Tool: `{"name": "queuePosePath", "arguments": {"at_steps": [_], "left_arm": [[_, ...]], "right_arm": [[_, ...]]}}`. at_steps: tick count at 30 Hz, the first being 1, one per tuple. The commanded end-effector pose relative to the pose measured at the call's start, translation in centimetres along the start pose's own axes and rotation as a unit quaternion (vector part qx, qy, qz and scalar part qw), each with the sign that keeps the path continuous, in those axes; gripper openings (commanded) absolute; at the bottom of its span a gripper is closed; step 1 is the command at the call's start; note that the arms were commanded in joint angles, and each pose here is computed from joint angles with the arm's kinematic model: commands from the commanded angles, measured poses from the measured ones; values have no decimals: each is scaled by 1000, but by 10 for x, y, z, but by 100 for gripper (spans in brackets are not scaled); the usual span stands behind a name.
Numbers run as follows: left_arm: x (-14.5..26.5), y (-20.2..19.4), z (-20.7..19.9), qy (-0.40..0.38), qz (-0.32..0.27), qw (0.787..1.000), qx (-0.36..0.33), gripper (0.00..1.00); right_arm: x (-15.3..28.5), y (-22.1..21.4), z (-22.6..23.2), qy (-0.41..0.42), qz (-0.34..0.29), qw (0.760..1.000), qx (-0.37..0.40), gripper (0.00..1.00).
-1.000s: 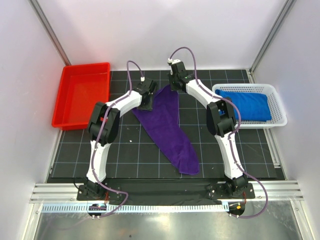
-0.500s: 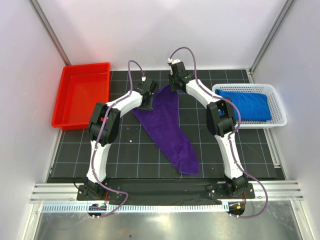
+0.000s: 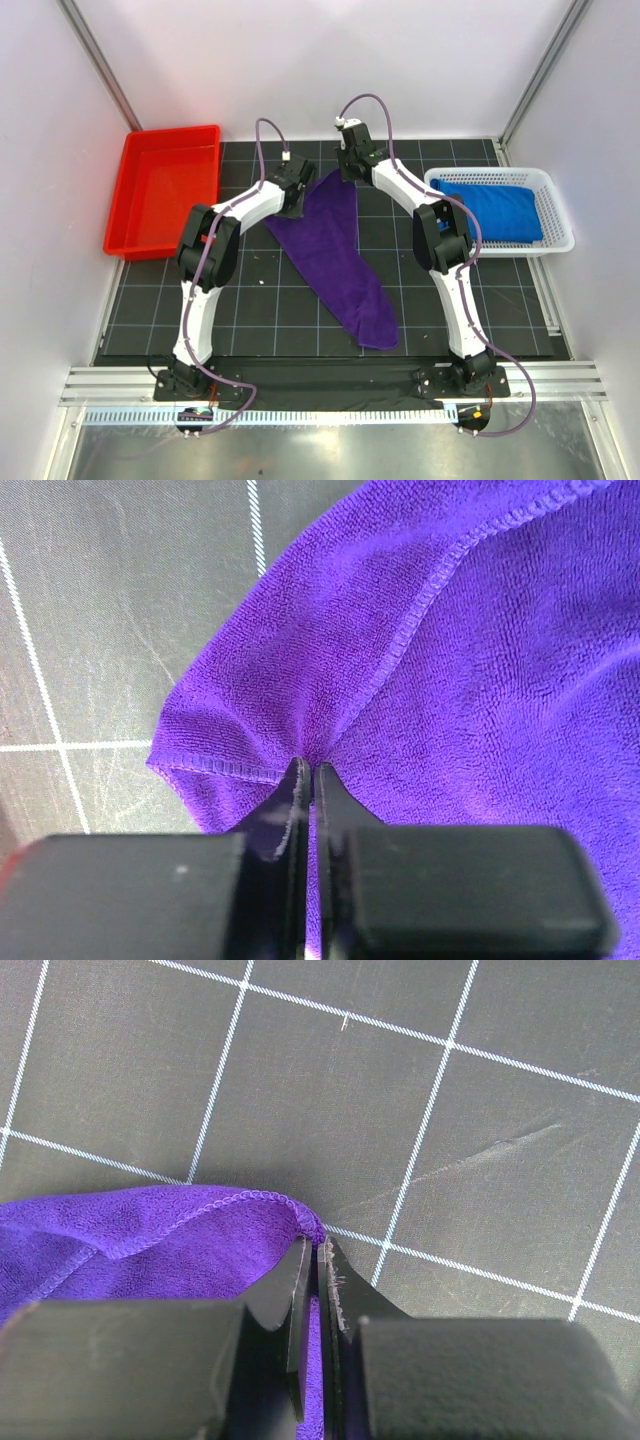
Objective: Fold and stack the towels
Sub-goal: Flatten out the crumpled towel
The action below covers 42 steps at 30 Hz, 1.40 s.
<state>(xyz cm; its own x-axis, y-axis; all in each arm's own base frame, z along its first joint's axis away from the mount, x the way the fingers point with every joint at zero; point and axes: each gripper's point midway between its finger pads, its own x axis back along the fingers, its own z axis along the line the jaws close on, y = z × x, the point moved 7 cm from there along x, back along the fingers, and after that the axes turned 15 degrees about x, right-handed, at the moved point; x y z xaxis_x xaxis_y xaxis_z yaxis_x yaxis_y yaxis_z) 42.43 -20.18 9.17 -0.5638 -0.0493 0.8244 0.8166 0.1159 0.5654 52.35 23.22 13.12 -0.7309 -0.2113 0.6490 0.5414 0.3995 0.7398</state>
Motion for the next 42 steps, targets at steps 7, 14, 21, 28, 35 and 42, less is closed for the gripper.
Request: {"name": "queuePosePath", "arguments": {"at_steps": [7,14,21,28,35,42], "left_arm": [[48,52,2,-12,-93,995,28,0],[116,80,15,-26,-154,986,58,0],[181,80,33,-67,-184,976,90,0],[277,71,55,-138,-226,959,106,0],[376,60,75,-261,-279,921,80,0],[452,46,93,-372,-337,864,32,0]], "right_arm": [[26,34,-20,-35,-52,998,2,1],[76,54,-29,-45,-81,996,-8,1],[156,72,-26,-48,-117,992,-8,1],[270,95,-9,-74,-168,983,16,1],[392,117,16,-76,-249,965,35,1],[475,117,13,-4,-337,942,3,1]]}}
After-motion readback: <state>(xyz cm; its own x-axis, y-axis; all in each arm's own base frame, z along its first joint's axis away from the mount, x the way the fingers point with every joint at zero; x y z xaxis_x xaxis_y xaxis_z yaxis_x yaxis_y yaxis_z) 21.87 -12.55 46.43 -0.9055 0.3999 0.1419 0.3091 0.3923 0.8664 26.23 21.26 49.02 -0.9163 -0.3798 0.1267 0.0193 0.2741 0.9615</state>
